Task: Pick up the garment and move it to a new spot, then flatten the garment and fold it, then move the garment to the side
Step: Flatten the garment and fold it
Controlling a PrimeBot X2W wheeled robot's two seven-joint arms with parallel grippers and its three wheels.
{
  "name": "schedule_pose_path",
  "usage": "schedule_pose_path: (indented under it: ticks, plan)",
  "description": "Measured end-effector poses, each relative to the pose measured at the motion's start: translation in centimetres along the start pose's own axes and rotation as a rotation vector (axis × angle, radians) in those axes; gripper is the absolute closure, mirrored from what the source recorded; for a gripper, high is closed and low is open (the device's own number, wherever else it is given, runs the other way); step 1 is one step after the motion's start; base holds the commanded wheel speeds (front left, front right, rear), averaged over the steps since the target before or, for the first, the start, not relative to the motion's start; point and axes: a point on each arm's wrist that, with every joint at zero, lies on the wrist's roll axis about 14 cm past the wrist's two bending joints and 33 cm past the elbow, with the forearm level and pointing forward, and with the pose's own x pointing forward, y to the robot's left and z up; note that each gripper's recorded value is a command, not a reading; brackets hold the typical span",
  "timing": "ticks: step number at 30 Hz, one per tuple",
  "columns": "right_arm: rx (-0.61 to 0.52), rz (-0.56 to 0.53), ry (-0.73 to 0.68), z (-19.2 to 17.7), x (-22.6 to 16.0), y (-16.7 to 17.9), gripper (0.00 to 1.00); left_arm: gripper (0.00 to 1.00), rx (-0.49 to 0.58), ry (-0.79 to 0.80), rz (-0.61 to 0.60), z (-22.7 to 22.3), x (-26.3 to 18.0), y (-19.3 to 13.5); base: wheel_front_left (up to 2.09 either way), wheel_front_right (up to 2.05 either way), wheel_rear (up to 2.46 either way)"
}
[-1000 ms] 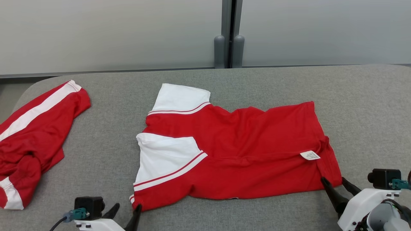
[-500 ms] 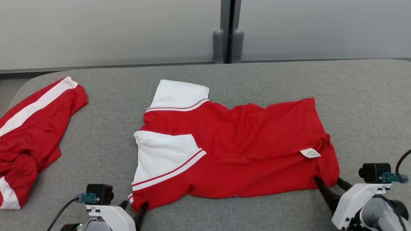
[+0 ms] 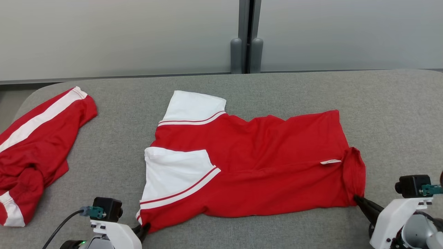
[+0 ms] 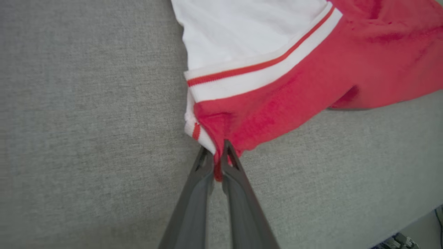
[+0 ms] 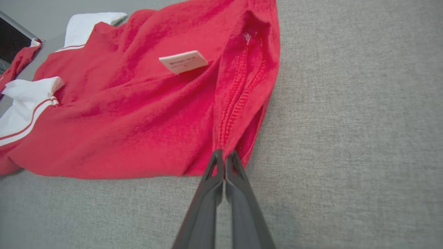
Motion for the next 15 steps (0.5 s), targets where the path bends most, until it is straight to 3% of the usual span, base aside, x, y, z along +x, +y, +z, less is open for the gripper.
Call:
schedule_pose_path:
  ticks: [7, 15]
  plan:
    - [0.02, -0.015, 0.128, -2.0, -2.9, -1.3, 1.0, 1.0, 0.023, 0.074, -0.025, -1.3, -2.3, -0.3, 0.0, 0.0, 0.0]
    - [0.071, -0.055, 0.177, -3.6, -6.5, -2.3, 1.0, 1.0, 0.009, 0.156, -0.014, -3.7, -4.8, -0.5, 0.0, 0.0, 0.0]
